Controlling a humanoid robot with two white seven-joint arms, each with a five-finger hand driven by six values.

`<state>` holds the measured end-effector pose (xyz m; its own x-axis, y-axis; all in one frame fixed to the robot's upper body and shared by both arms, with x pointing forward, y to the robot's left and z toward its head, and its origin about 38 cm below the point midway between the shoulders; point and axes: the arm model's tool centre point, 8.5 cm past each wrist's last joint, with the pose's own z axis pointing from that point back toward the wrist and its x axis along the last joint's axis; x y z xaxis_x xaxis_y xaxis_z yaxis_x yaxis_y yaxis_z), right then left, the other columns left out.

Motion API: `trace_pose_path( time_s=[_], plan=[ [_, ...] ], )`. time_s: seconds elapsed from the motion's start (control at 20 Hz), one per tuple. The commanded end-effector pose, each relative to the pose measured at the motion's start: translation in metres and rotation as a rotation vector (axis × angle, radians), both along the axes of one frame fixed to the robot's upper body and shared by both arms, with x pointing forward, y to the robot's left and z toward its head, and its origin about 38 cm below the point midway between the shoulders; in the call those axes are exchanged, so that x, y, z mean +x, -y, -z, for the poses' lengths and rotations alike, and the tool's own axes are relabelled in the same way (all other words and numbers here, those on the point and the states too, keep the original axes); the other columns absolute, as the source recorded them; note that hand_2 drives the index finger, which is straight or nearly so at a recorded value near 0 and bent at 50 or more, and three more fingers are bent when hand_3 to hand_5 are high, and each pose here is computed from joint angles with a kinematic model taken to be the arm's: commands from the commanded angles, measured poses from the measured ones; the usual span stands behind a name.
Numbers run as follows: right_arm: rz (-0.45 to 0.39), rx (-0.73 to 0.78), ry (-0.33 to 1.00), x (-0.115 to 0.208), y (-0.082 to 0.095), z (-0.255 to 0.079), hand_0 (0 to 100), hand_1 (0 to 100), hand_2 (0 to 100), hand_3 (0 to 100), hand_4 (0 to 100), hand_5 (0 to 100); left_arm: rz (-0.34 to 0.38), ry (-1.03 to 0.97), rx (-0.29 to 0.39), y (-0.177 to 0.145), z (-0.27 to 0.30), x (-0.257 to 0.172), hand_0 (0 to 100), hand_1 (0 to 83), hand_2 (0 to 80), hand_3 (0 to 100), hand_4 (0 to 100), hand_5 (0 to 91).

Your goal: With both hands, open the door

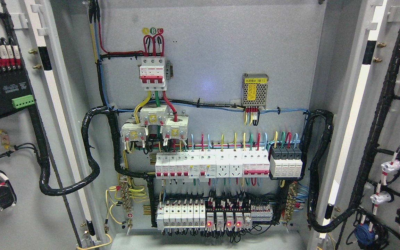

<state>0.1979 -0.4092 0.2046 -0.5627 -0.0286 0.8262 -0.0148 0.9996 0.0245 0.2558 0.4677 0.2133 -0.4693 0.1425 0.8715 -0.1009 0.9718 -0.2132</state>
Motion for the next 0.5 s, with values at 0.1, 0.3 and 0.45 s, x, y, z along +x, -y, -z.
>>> trace_pose_path(
  time_s=[0.1,0.3,0.45],
  plan=[
    [-0.032,-0.032,0.023,0.005,-0.003,-0.01,19,0,0,0,0,0,0.041,0.012,0.001,0.012,-0.006,-0.001,0,0.0,0.0,0,0,0.0],
    [-0.056,-0.027,0.022,0.008,-0.009,-0.009,19,0,0,0,0,0,0.08,0.011,-0.007,0.026,-0.006,0.0,0,0.0,0.0,0,0,0.0],
    [-0.069,-0.034,0.025,0.009,-0.012,-0.011,19,0,0,0,0,0,0.116,0.02,-0.013,0.038,-0.008,0.0,0,0.0,0.0,0,0,0.0]
  ],
)
